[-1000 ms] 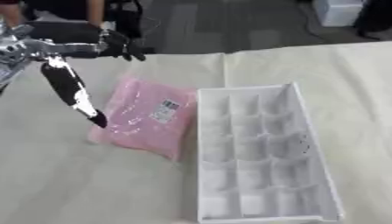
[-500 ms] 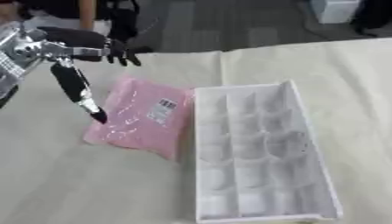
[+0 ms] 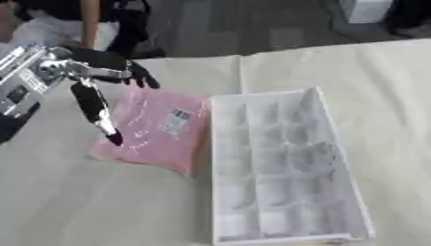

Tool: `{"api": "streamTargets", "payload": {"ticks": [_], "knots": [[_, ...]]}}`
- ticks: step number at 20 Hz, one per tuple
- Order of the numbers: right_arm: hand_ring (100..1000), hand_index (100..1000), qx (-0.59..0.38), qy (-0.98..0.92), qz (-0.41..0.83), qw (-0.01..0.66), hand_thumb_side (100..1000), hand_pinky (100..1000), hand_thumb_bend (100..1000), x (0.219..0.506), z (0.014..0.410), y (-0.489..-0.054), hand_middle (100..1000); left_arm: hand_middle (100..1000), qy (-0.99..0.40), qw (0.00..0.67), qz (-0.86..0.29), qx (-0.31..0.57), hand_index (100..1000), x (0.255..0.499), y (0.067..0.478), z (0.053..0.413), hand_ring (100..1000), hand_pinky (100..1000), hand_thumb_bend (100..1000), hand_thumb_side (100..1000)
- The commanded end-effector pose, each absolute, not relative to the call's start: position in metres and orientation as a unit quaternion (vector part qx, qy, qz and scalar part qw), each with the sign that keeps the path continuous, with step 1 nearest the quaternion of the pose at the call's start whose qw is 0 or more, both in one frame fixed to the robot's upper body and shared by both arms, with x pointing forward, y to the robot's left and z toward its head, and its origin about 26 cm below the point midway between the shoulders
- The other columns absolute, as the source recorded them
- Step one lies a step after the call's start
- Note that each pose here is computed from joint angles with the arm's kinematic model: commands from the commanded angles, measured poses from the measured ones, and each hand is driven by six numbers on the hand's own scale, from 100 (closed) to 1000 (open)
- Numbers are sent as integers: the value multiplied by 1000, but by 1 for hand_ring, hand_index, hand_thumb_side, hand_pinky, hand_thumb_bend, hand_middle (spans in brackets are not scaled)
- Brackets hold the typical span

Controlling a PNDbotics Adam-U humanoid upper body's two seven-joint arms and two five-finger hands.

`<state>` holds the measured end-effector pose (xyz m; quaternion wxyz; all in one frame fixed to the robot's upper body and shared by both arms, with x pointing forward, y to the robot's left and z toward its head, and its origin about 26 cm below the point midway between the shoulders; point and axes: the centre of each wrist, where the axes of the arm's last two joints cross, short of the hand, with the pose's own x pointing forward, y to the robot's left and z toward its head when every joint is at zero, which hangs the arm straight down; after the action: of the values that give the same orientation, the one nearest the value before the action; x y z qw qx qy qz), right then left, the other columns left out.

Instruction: Pick up objects on the table and place them in the box.

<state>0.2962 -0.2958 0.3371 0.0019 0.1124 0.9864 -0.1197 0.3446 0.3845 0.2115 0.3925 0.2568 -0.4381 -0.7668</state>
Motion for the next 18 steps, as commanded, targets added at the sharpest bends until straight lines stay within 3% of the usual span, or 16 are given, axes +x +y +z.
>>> {"api": "streamTargets", "payload": {"ticks": [1,3,5,11,18], "knots": [[760,763,113,986,-123,18,918,658,100,291,347,-295,765,863,-421,367,-780,282,971,344,377,225,865,760,1000,494],[760,763,113,986,-123,18,919,655,100,291,347,-295,765,864,-417,362,-782,288,973,345,372,226,870,763,1000,504],[760,763,112,986,-123,17,918,655,100,292,346,-295,765,842,-422,354,-780,297,952,348,365,226,840,690,1000,502],[760,761,112,986,-123,17,917,654,100,292,346,-295,764,833,-445,323,-764,337,939,353,354,226,834,713,1000,518],[759,757,112,986,-123,17,917,654,100,292,346,-295,764,836,-497,348,-721,335,922,363,354,210,833,700,1000,518]]}}
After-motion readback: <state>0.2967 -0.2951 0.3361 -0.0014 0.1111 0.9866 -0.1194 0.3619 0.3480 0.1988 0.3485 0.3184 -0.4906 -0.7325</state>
